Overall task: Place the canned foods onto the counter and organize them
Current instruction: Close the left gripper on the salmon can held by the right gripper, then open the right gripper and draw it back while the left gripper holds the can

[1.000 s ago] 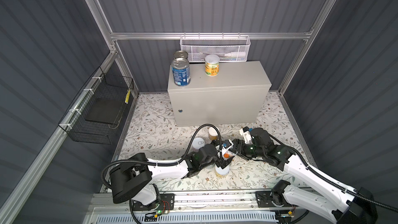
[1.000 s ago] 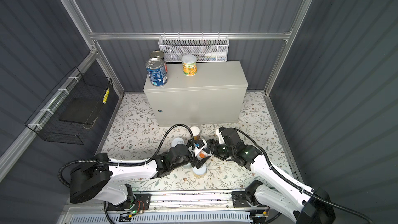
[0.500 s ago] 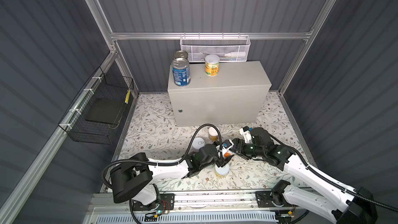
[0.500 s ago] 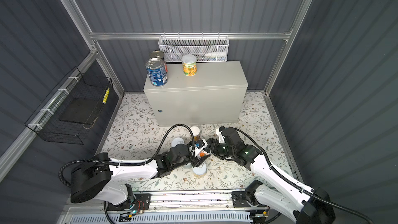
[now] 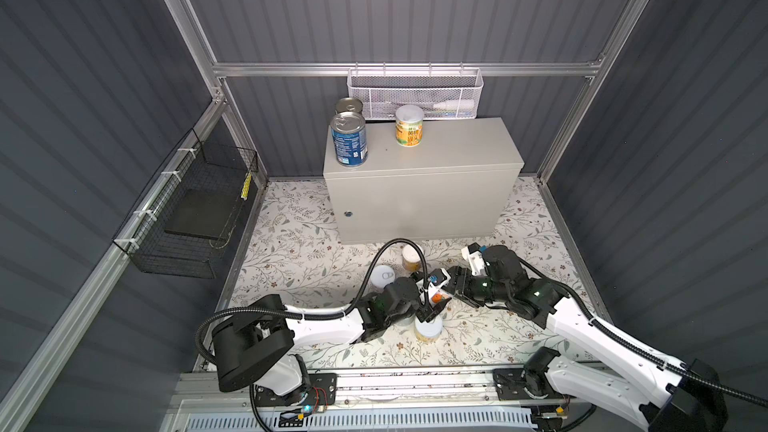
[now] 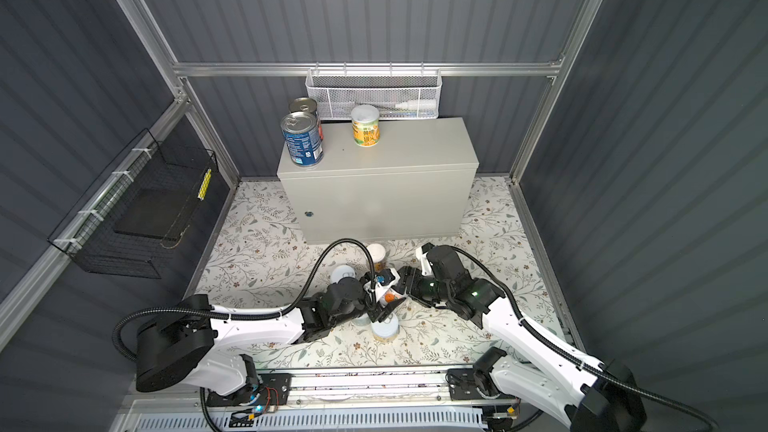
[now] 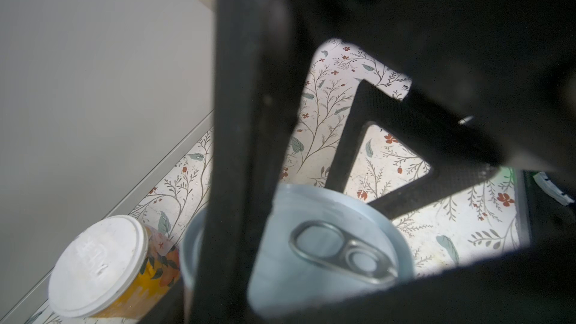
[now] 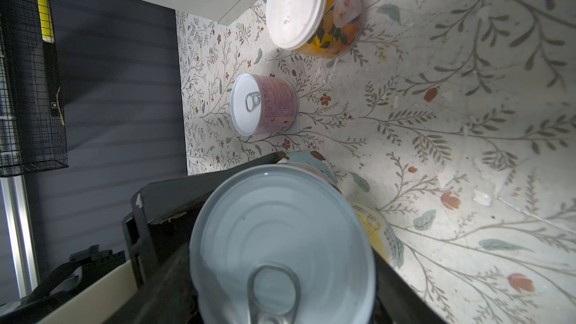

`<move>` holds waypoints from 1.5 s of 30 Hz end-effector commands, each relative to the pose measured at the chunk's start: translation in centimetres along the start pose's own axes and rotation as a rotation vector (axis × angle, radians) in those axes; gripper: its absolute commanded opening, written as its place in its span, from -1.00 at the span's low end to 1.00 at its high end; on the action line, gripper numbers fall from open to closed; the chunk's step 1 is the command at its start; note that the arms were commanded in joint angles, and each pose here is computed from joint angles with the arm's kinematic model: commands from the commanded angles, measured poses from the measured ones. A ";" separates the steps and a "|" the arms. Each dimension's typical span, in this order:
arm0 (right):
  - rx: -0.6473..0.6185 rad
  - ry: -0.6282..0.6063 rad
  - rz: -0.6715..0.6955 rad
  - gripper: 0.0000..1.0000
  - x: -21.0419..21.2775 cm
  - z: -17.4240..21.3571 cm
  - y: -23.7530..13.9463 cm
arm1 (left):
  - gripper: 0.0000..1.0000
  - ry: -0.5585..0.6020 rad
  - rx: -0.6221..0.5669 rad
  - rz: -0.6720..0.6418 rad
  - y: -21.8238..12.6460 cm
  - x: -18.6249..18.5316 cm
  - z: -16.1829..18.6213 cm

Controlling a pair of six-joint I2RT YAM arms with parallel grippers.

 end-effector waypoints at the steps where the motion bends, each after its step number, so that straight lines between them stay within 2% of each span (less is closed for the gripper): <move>1: 0.014 -0.058 -0.089 0.44 1.8 0.0 -0.2 | 0.25 -0.028 -0.084 0.009 -1.0 0.3 -1.8; 10: 0.029 -0.060 -0.099 0.45 1.9 0.0 0.1 | 0.20 -0.158 -0.160 0.023 -2.8 3.5 -2.6; 22: 0.014 -0.072 -0.118 0.54 2.1 -0.2 0.3 | 0.19 -0.182 -0.167 0.022 -3.2 4.1 -2.4; 30: -0.063 -0.053 -0.010 0.80 -1.2 0.4 -0.1 | 0.18 -0.197 -0.166 0.021 -3.9 4.3 -2.7; 32: -0.112 -0.059 0.041 0.97 -2.2 0.2 -0.4 | 0.18 -0.196 -0.165 0.022 -4.1 4.3 -2.8; 38: -0.185 -0.052 0.175 0.98 -4.6 0.3 -1.4 | 0.18 -0.220 -0.114 0.002 -3.7 4.4 -3.1; 42: -0.236 -0.019 0.251 0.98 -6.5 0.8 -2.1 | 0.20 -0.232 -0.103 0.018 -3.6 4.1 -4.7; 45: -0.275 -0.007 0.293 0.98 -7.8 1.2 -2.6 | 0.14 -0.252 -0.080 -0.019 -3.5 4.5 -6.1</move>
Point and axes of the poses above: each gripper's point midway between its finger pads, its own y axis out along the fingers, its own x axis along the line the jaws close on, z = x × y, the point moved 5 cm from there along -y, back along the fingers, and after that the axes turned 10 degrees about -y, right-handed, at the moved point
